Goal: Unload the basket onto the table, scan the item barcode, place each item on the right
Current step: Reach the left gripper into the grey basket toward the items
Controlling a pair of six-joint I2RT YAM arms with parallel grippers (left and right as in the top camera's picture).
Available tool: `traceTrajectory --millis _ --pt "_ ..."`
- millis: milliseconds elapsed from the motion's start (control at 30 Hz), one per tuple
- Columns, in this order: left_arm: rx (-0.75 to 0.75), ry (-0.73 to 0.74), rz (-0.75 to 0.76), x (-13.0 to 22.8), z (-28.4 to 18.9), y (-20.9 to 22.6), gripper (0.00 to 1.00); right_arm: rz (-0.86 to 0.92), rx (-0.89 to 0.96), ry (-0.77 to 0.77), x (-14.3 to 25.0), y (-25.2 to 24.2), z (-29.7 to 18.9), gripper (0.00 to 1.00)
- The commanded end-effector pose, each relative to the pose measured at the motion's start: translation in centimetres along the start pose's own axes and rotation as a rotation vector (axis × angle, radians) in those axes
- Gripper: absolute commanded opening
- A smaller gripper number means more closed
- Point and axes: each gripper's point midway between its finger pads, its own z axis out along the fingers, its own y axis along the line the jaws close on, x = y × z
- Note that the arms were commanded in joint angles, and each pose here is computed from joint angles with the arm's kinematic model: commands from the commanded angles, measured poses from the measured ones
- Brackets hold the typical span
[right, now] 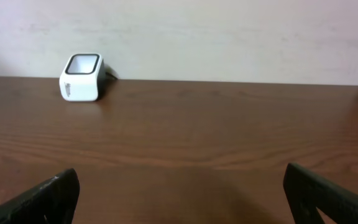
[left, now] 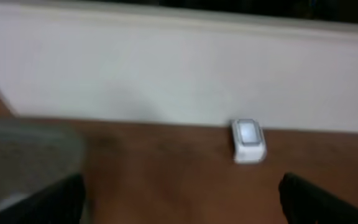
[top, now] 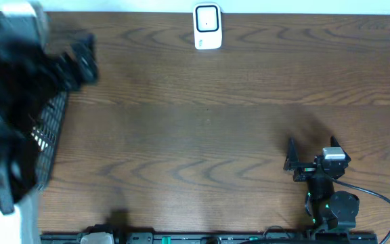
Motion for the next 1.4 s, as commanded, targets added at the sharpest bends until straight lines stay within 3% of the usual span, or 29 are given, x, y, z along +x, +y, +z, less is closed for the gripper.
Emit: traceTrajectory --millis 0,100,200,267,467,767,1367 --pt "-0.033 0.028 0.045 -1.1 0.2 1.0 0.98 -0.007 0.006 0.000 0.0 -0.1 0.0 0.99" --pt "-0.057 0.110 0.040 0.8 1.2 1.6 0.97 -0.007 0.006 0.000 0.0 -0.1 0.0 0.99" --pt "-0.197 0.100 0.036 0.4 1.5 4.2 0.98 -0.007 0.006 0.000 0.0 -0.1 0.0 0.99" --pt "-0.324 0.066 -0.014 -0.3 1.1 6.7 0.97 -0.007 0.006 0.000 0.0 -0.1 0.0 0.99" --pt "-0.506 0.071 -0.166 0.5 -0.2 13.0 0.97 -0.007 0.006 0.000 0.0 -0.1 0.0 0.99" --pt "-0.759 0.367 -0.383 9.2 0.4 24.2 0.97 -0.007 0.006 0.000 0.0 -0.1 0.0 0.99" --pt "-0.907 0.895 -0.432 23.7 5.6 31.5 0.97 -0.007 0.005 0.000 0.0 -0.1 0.0 0.99"
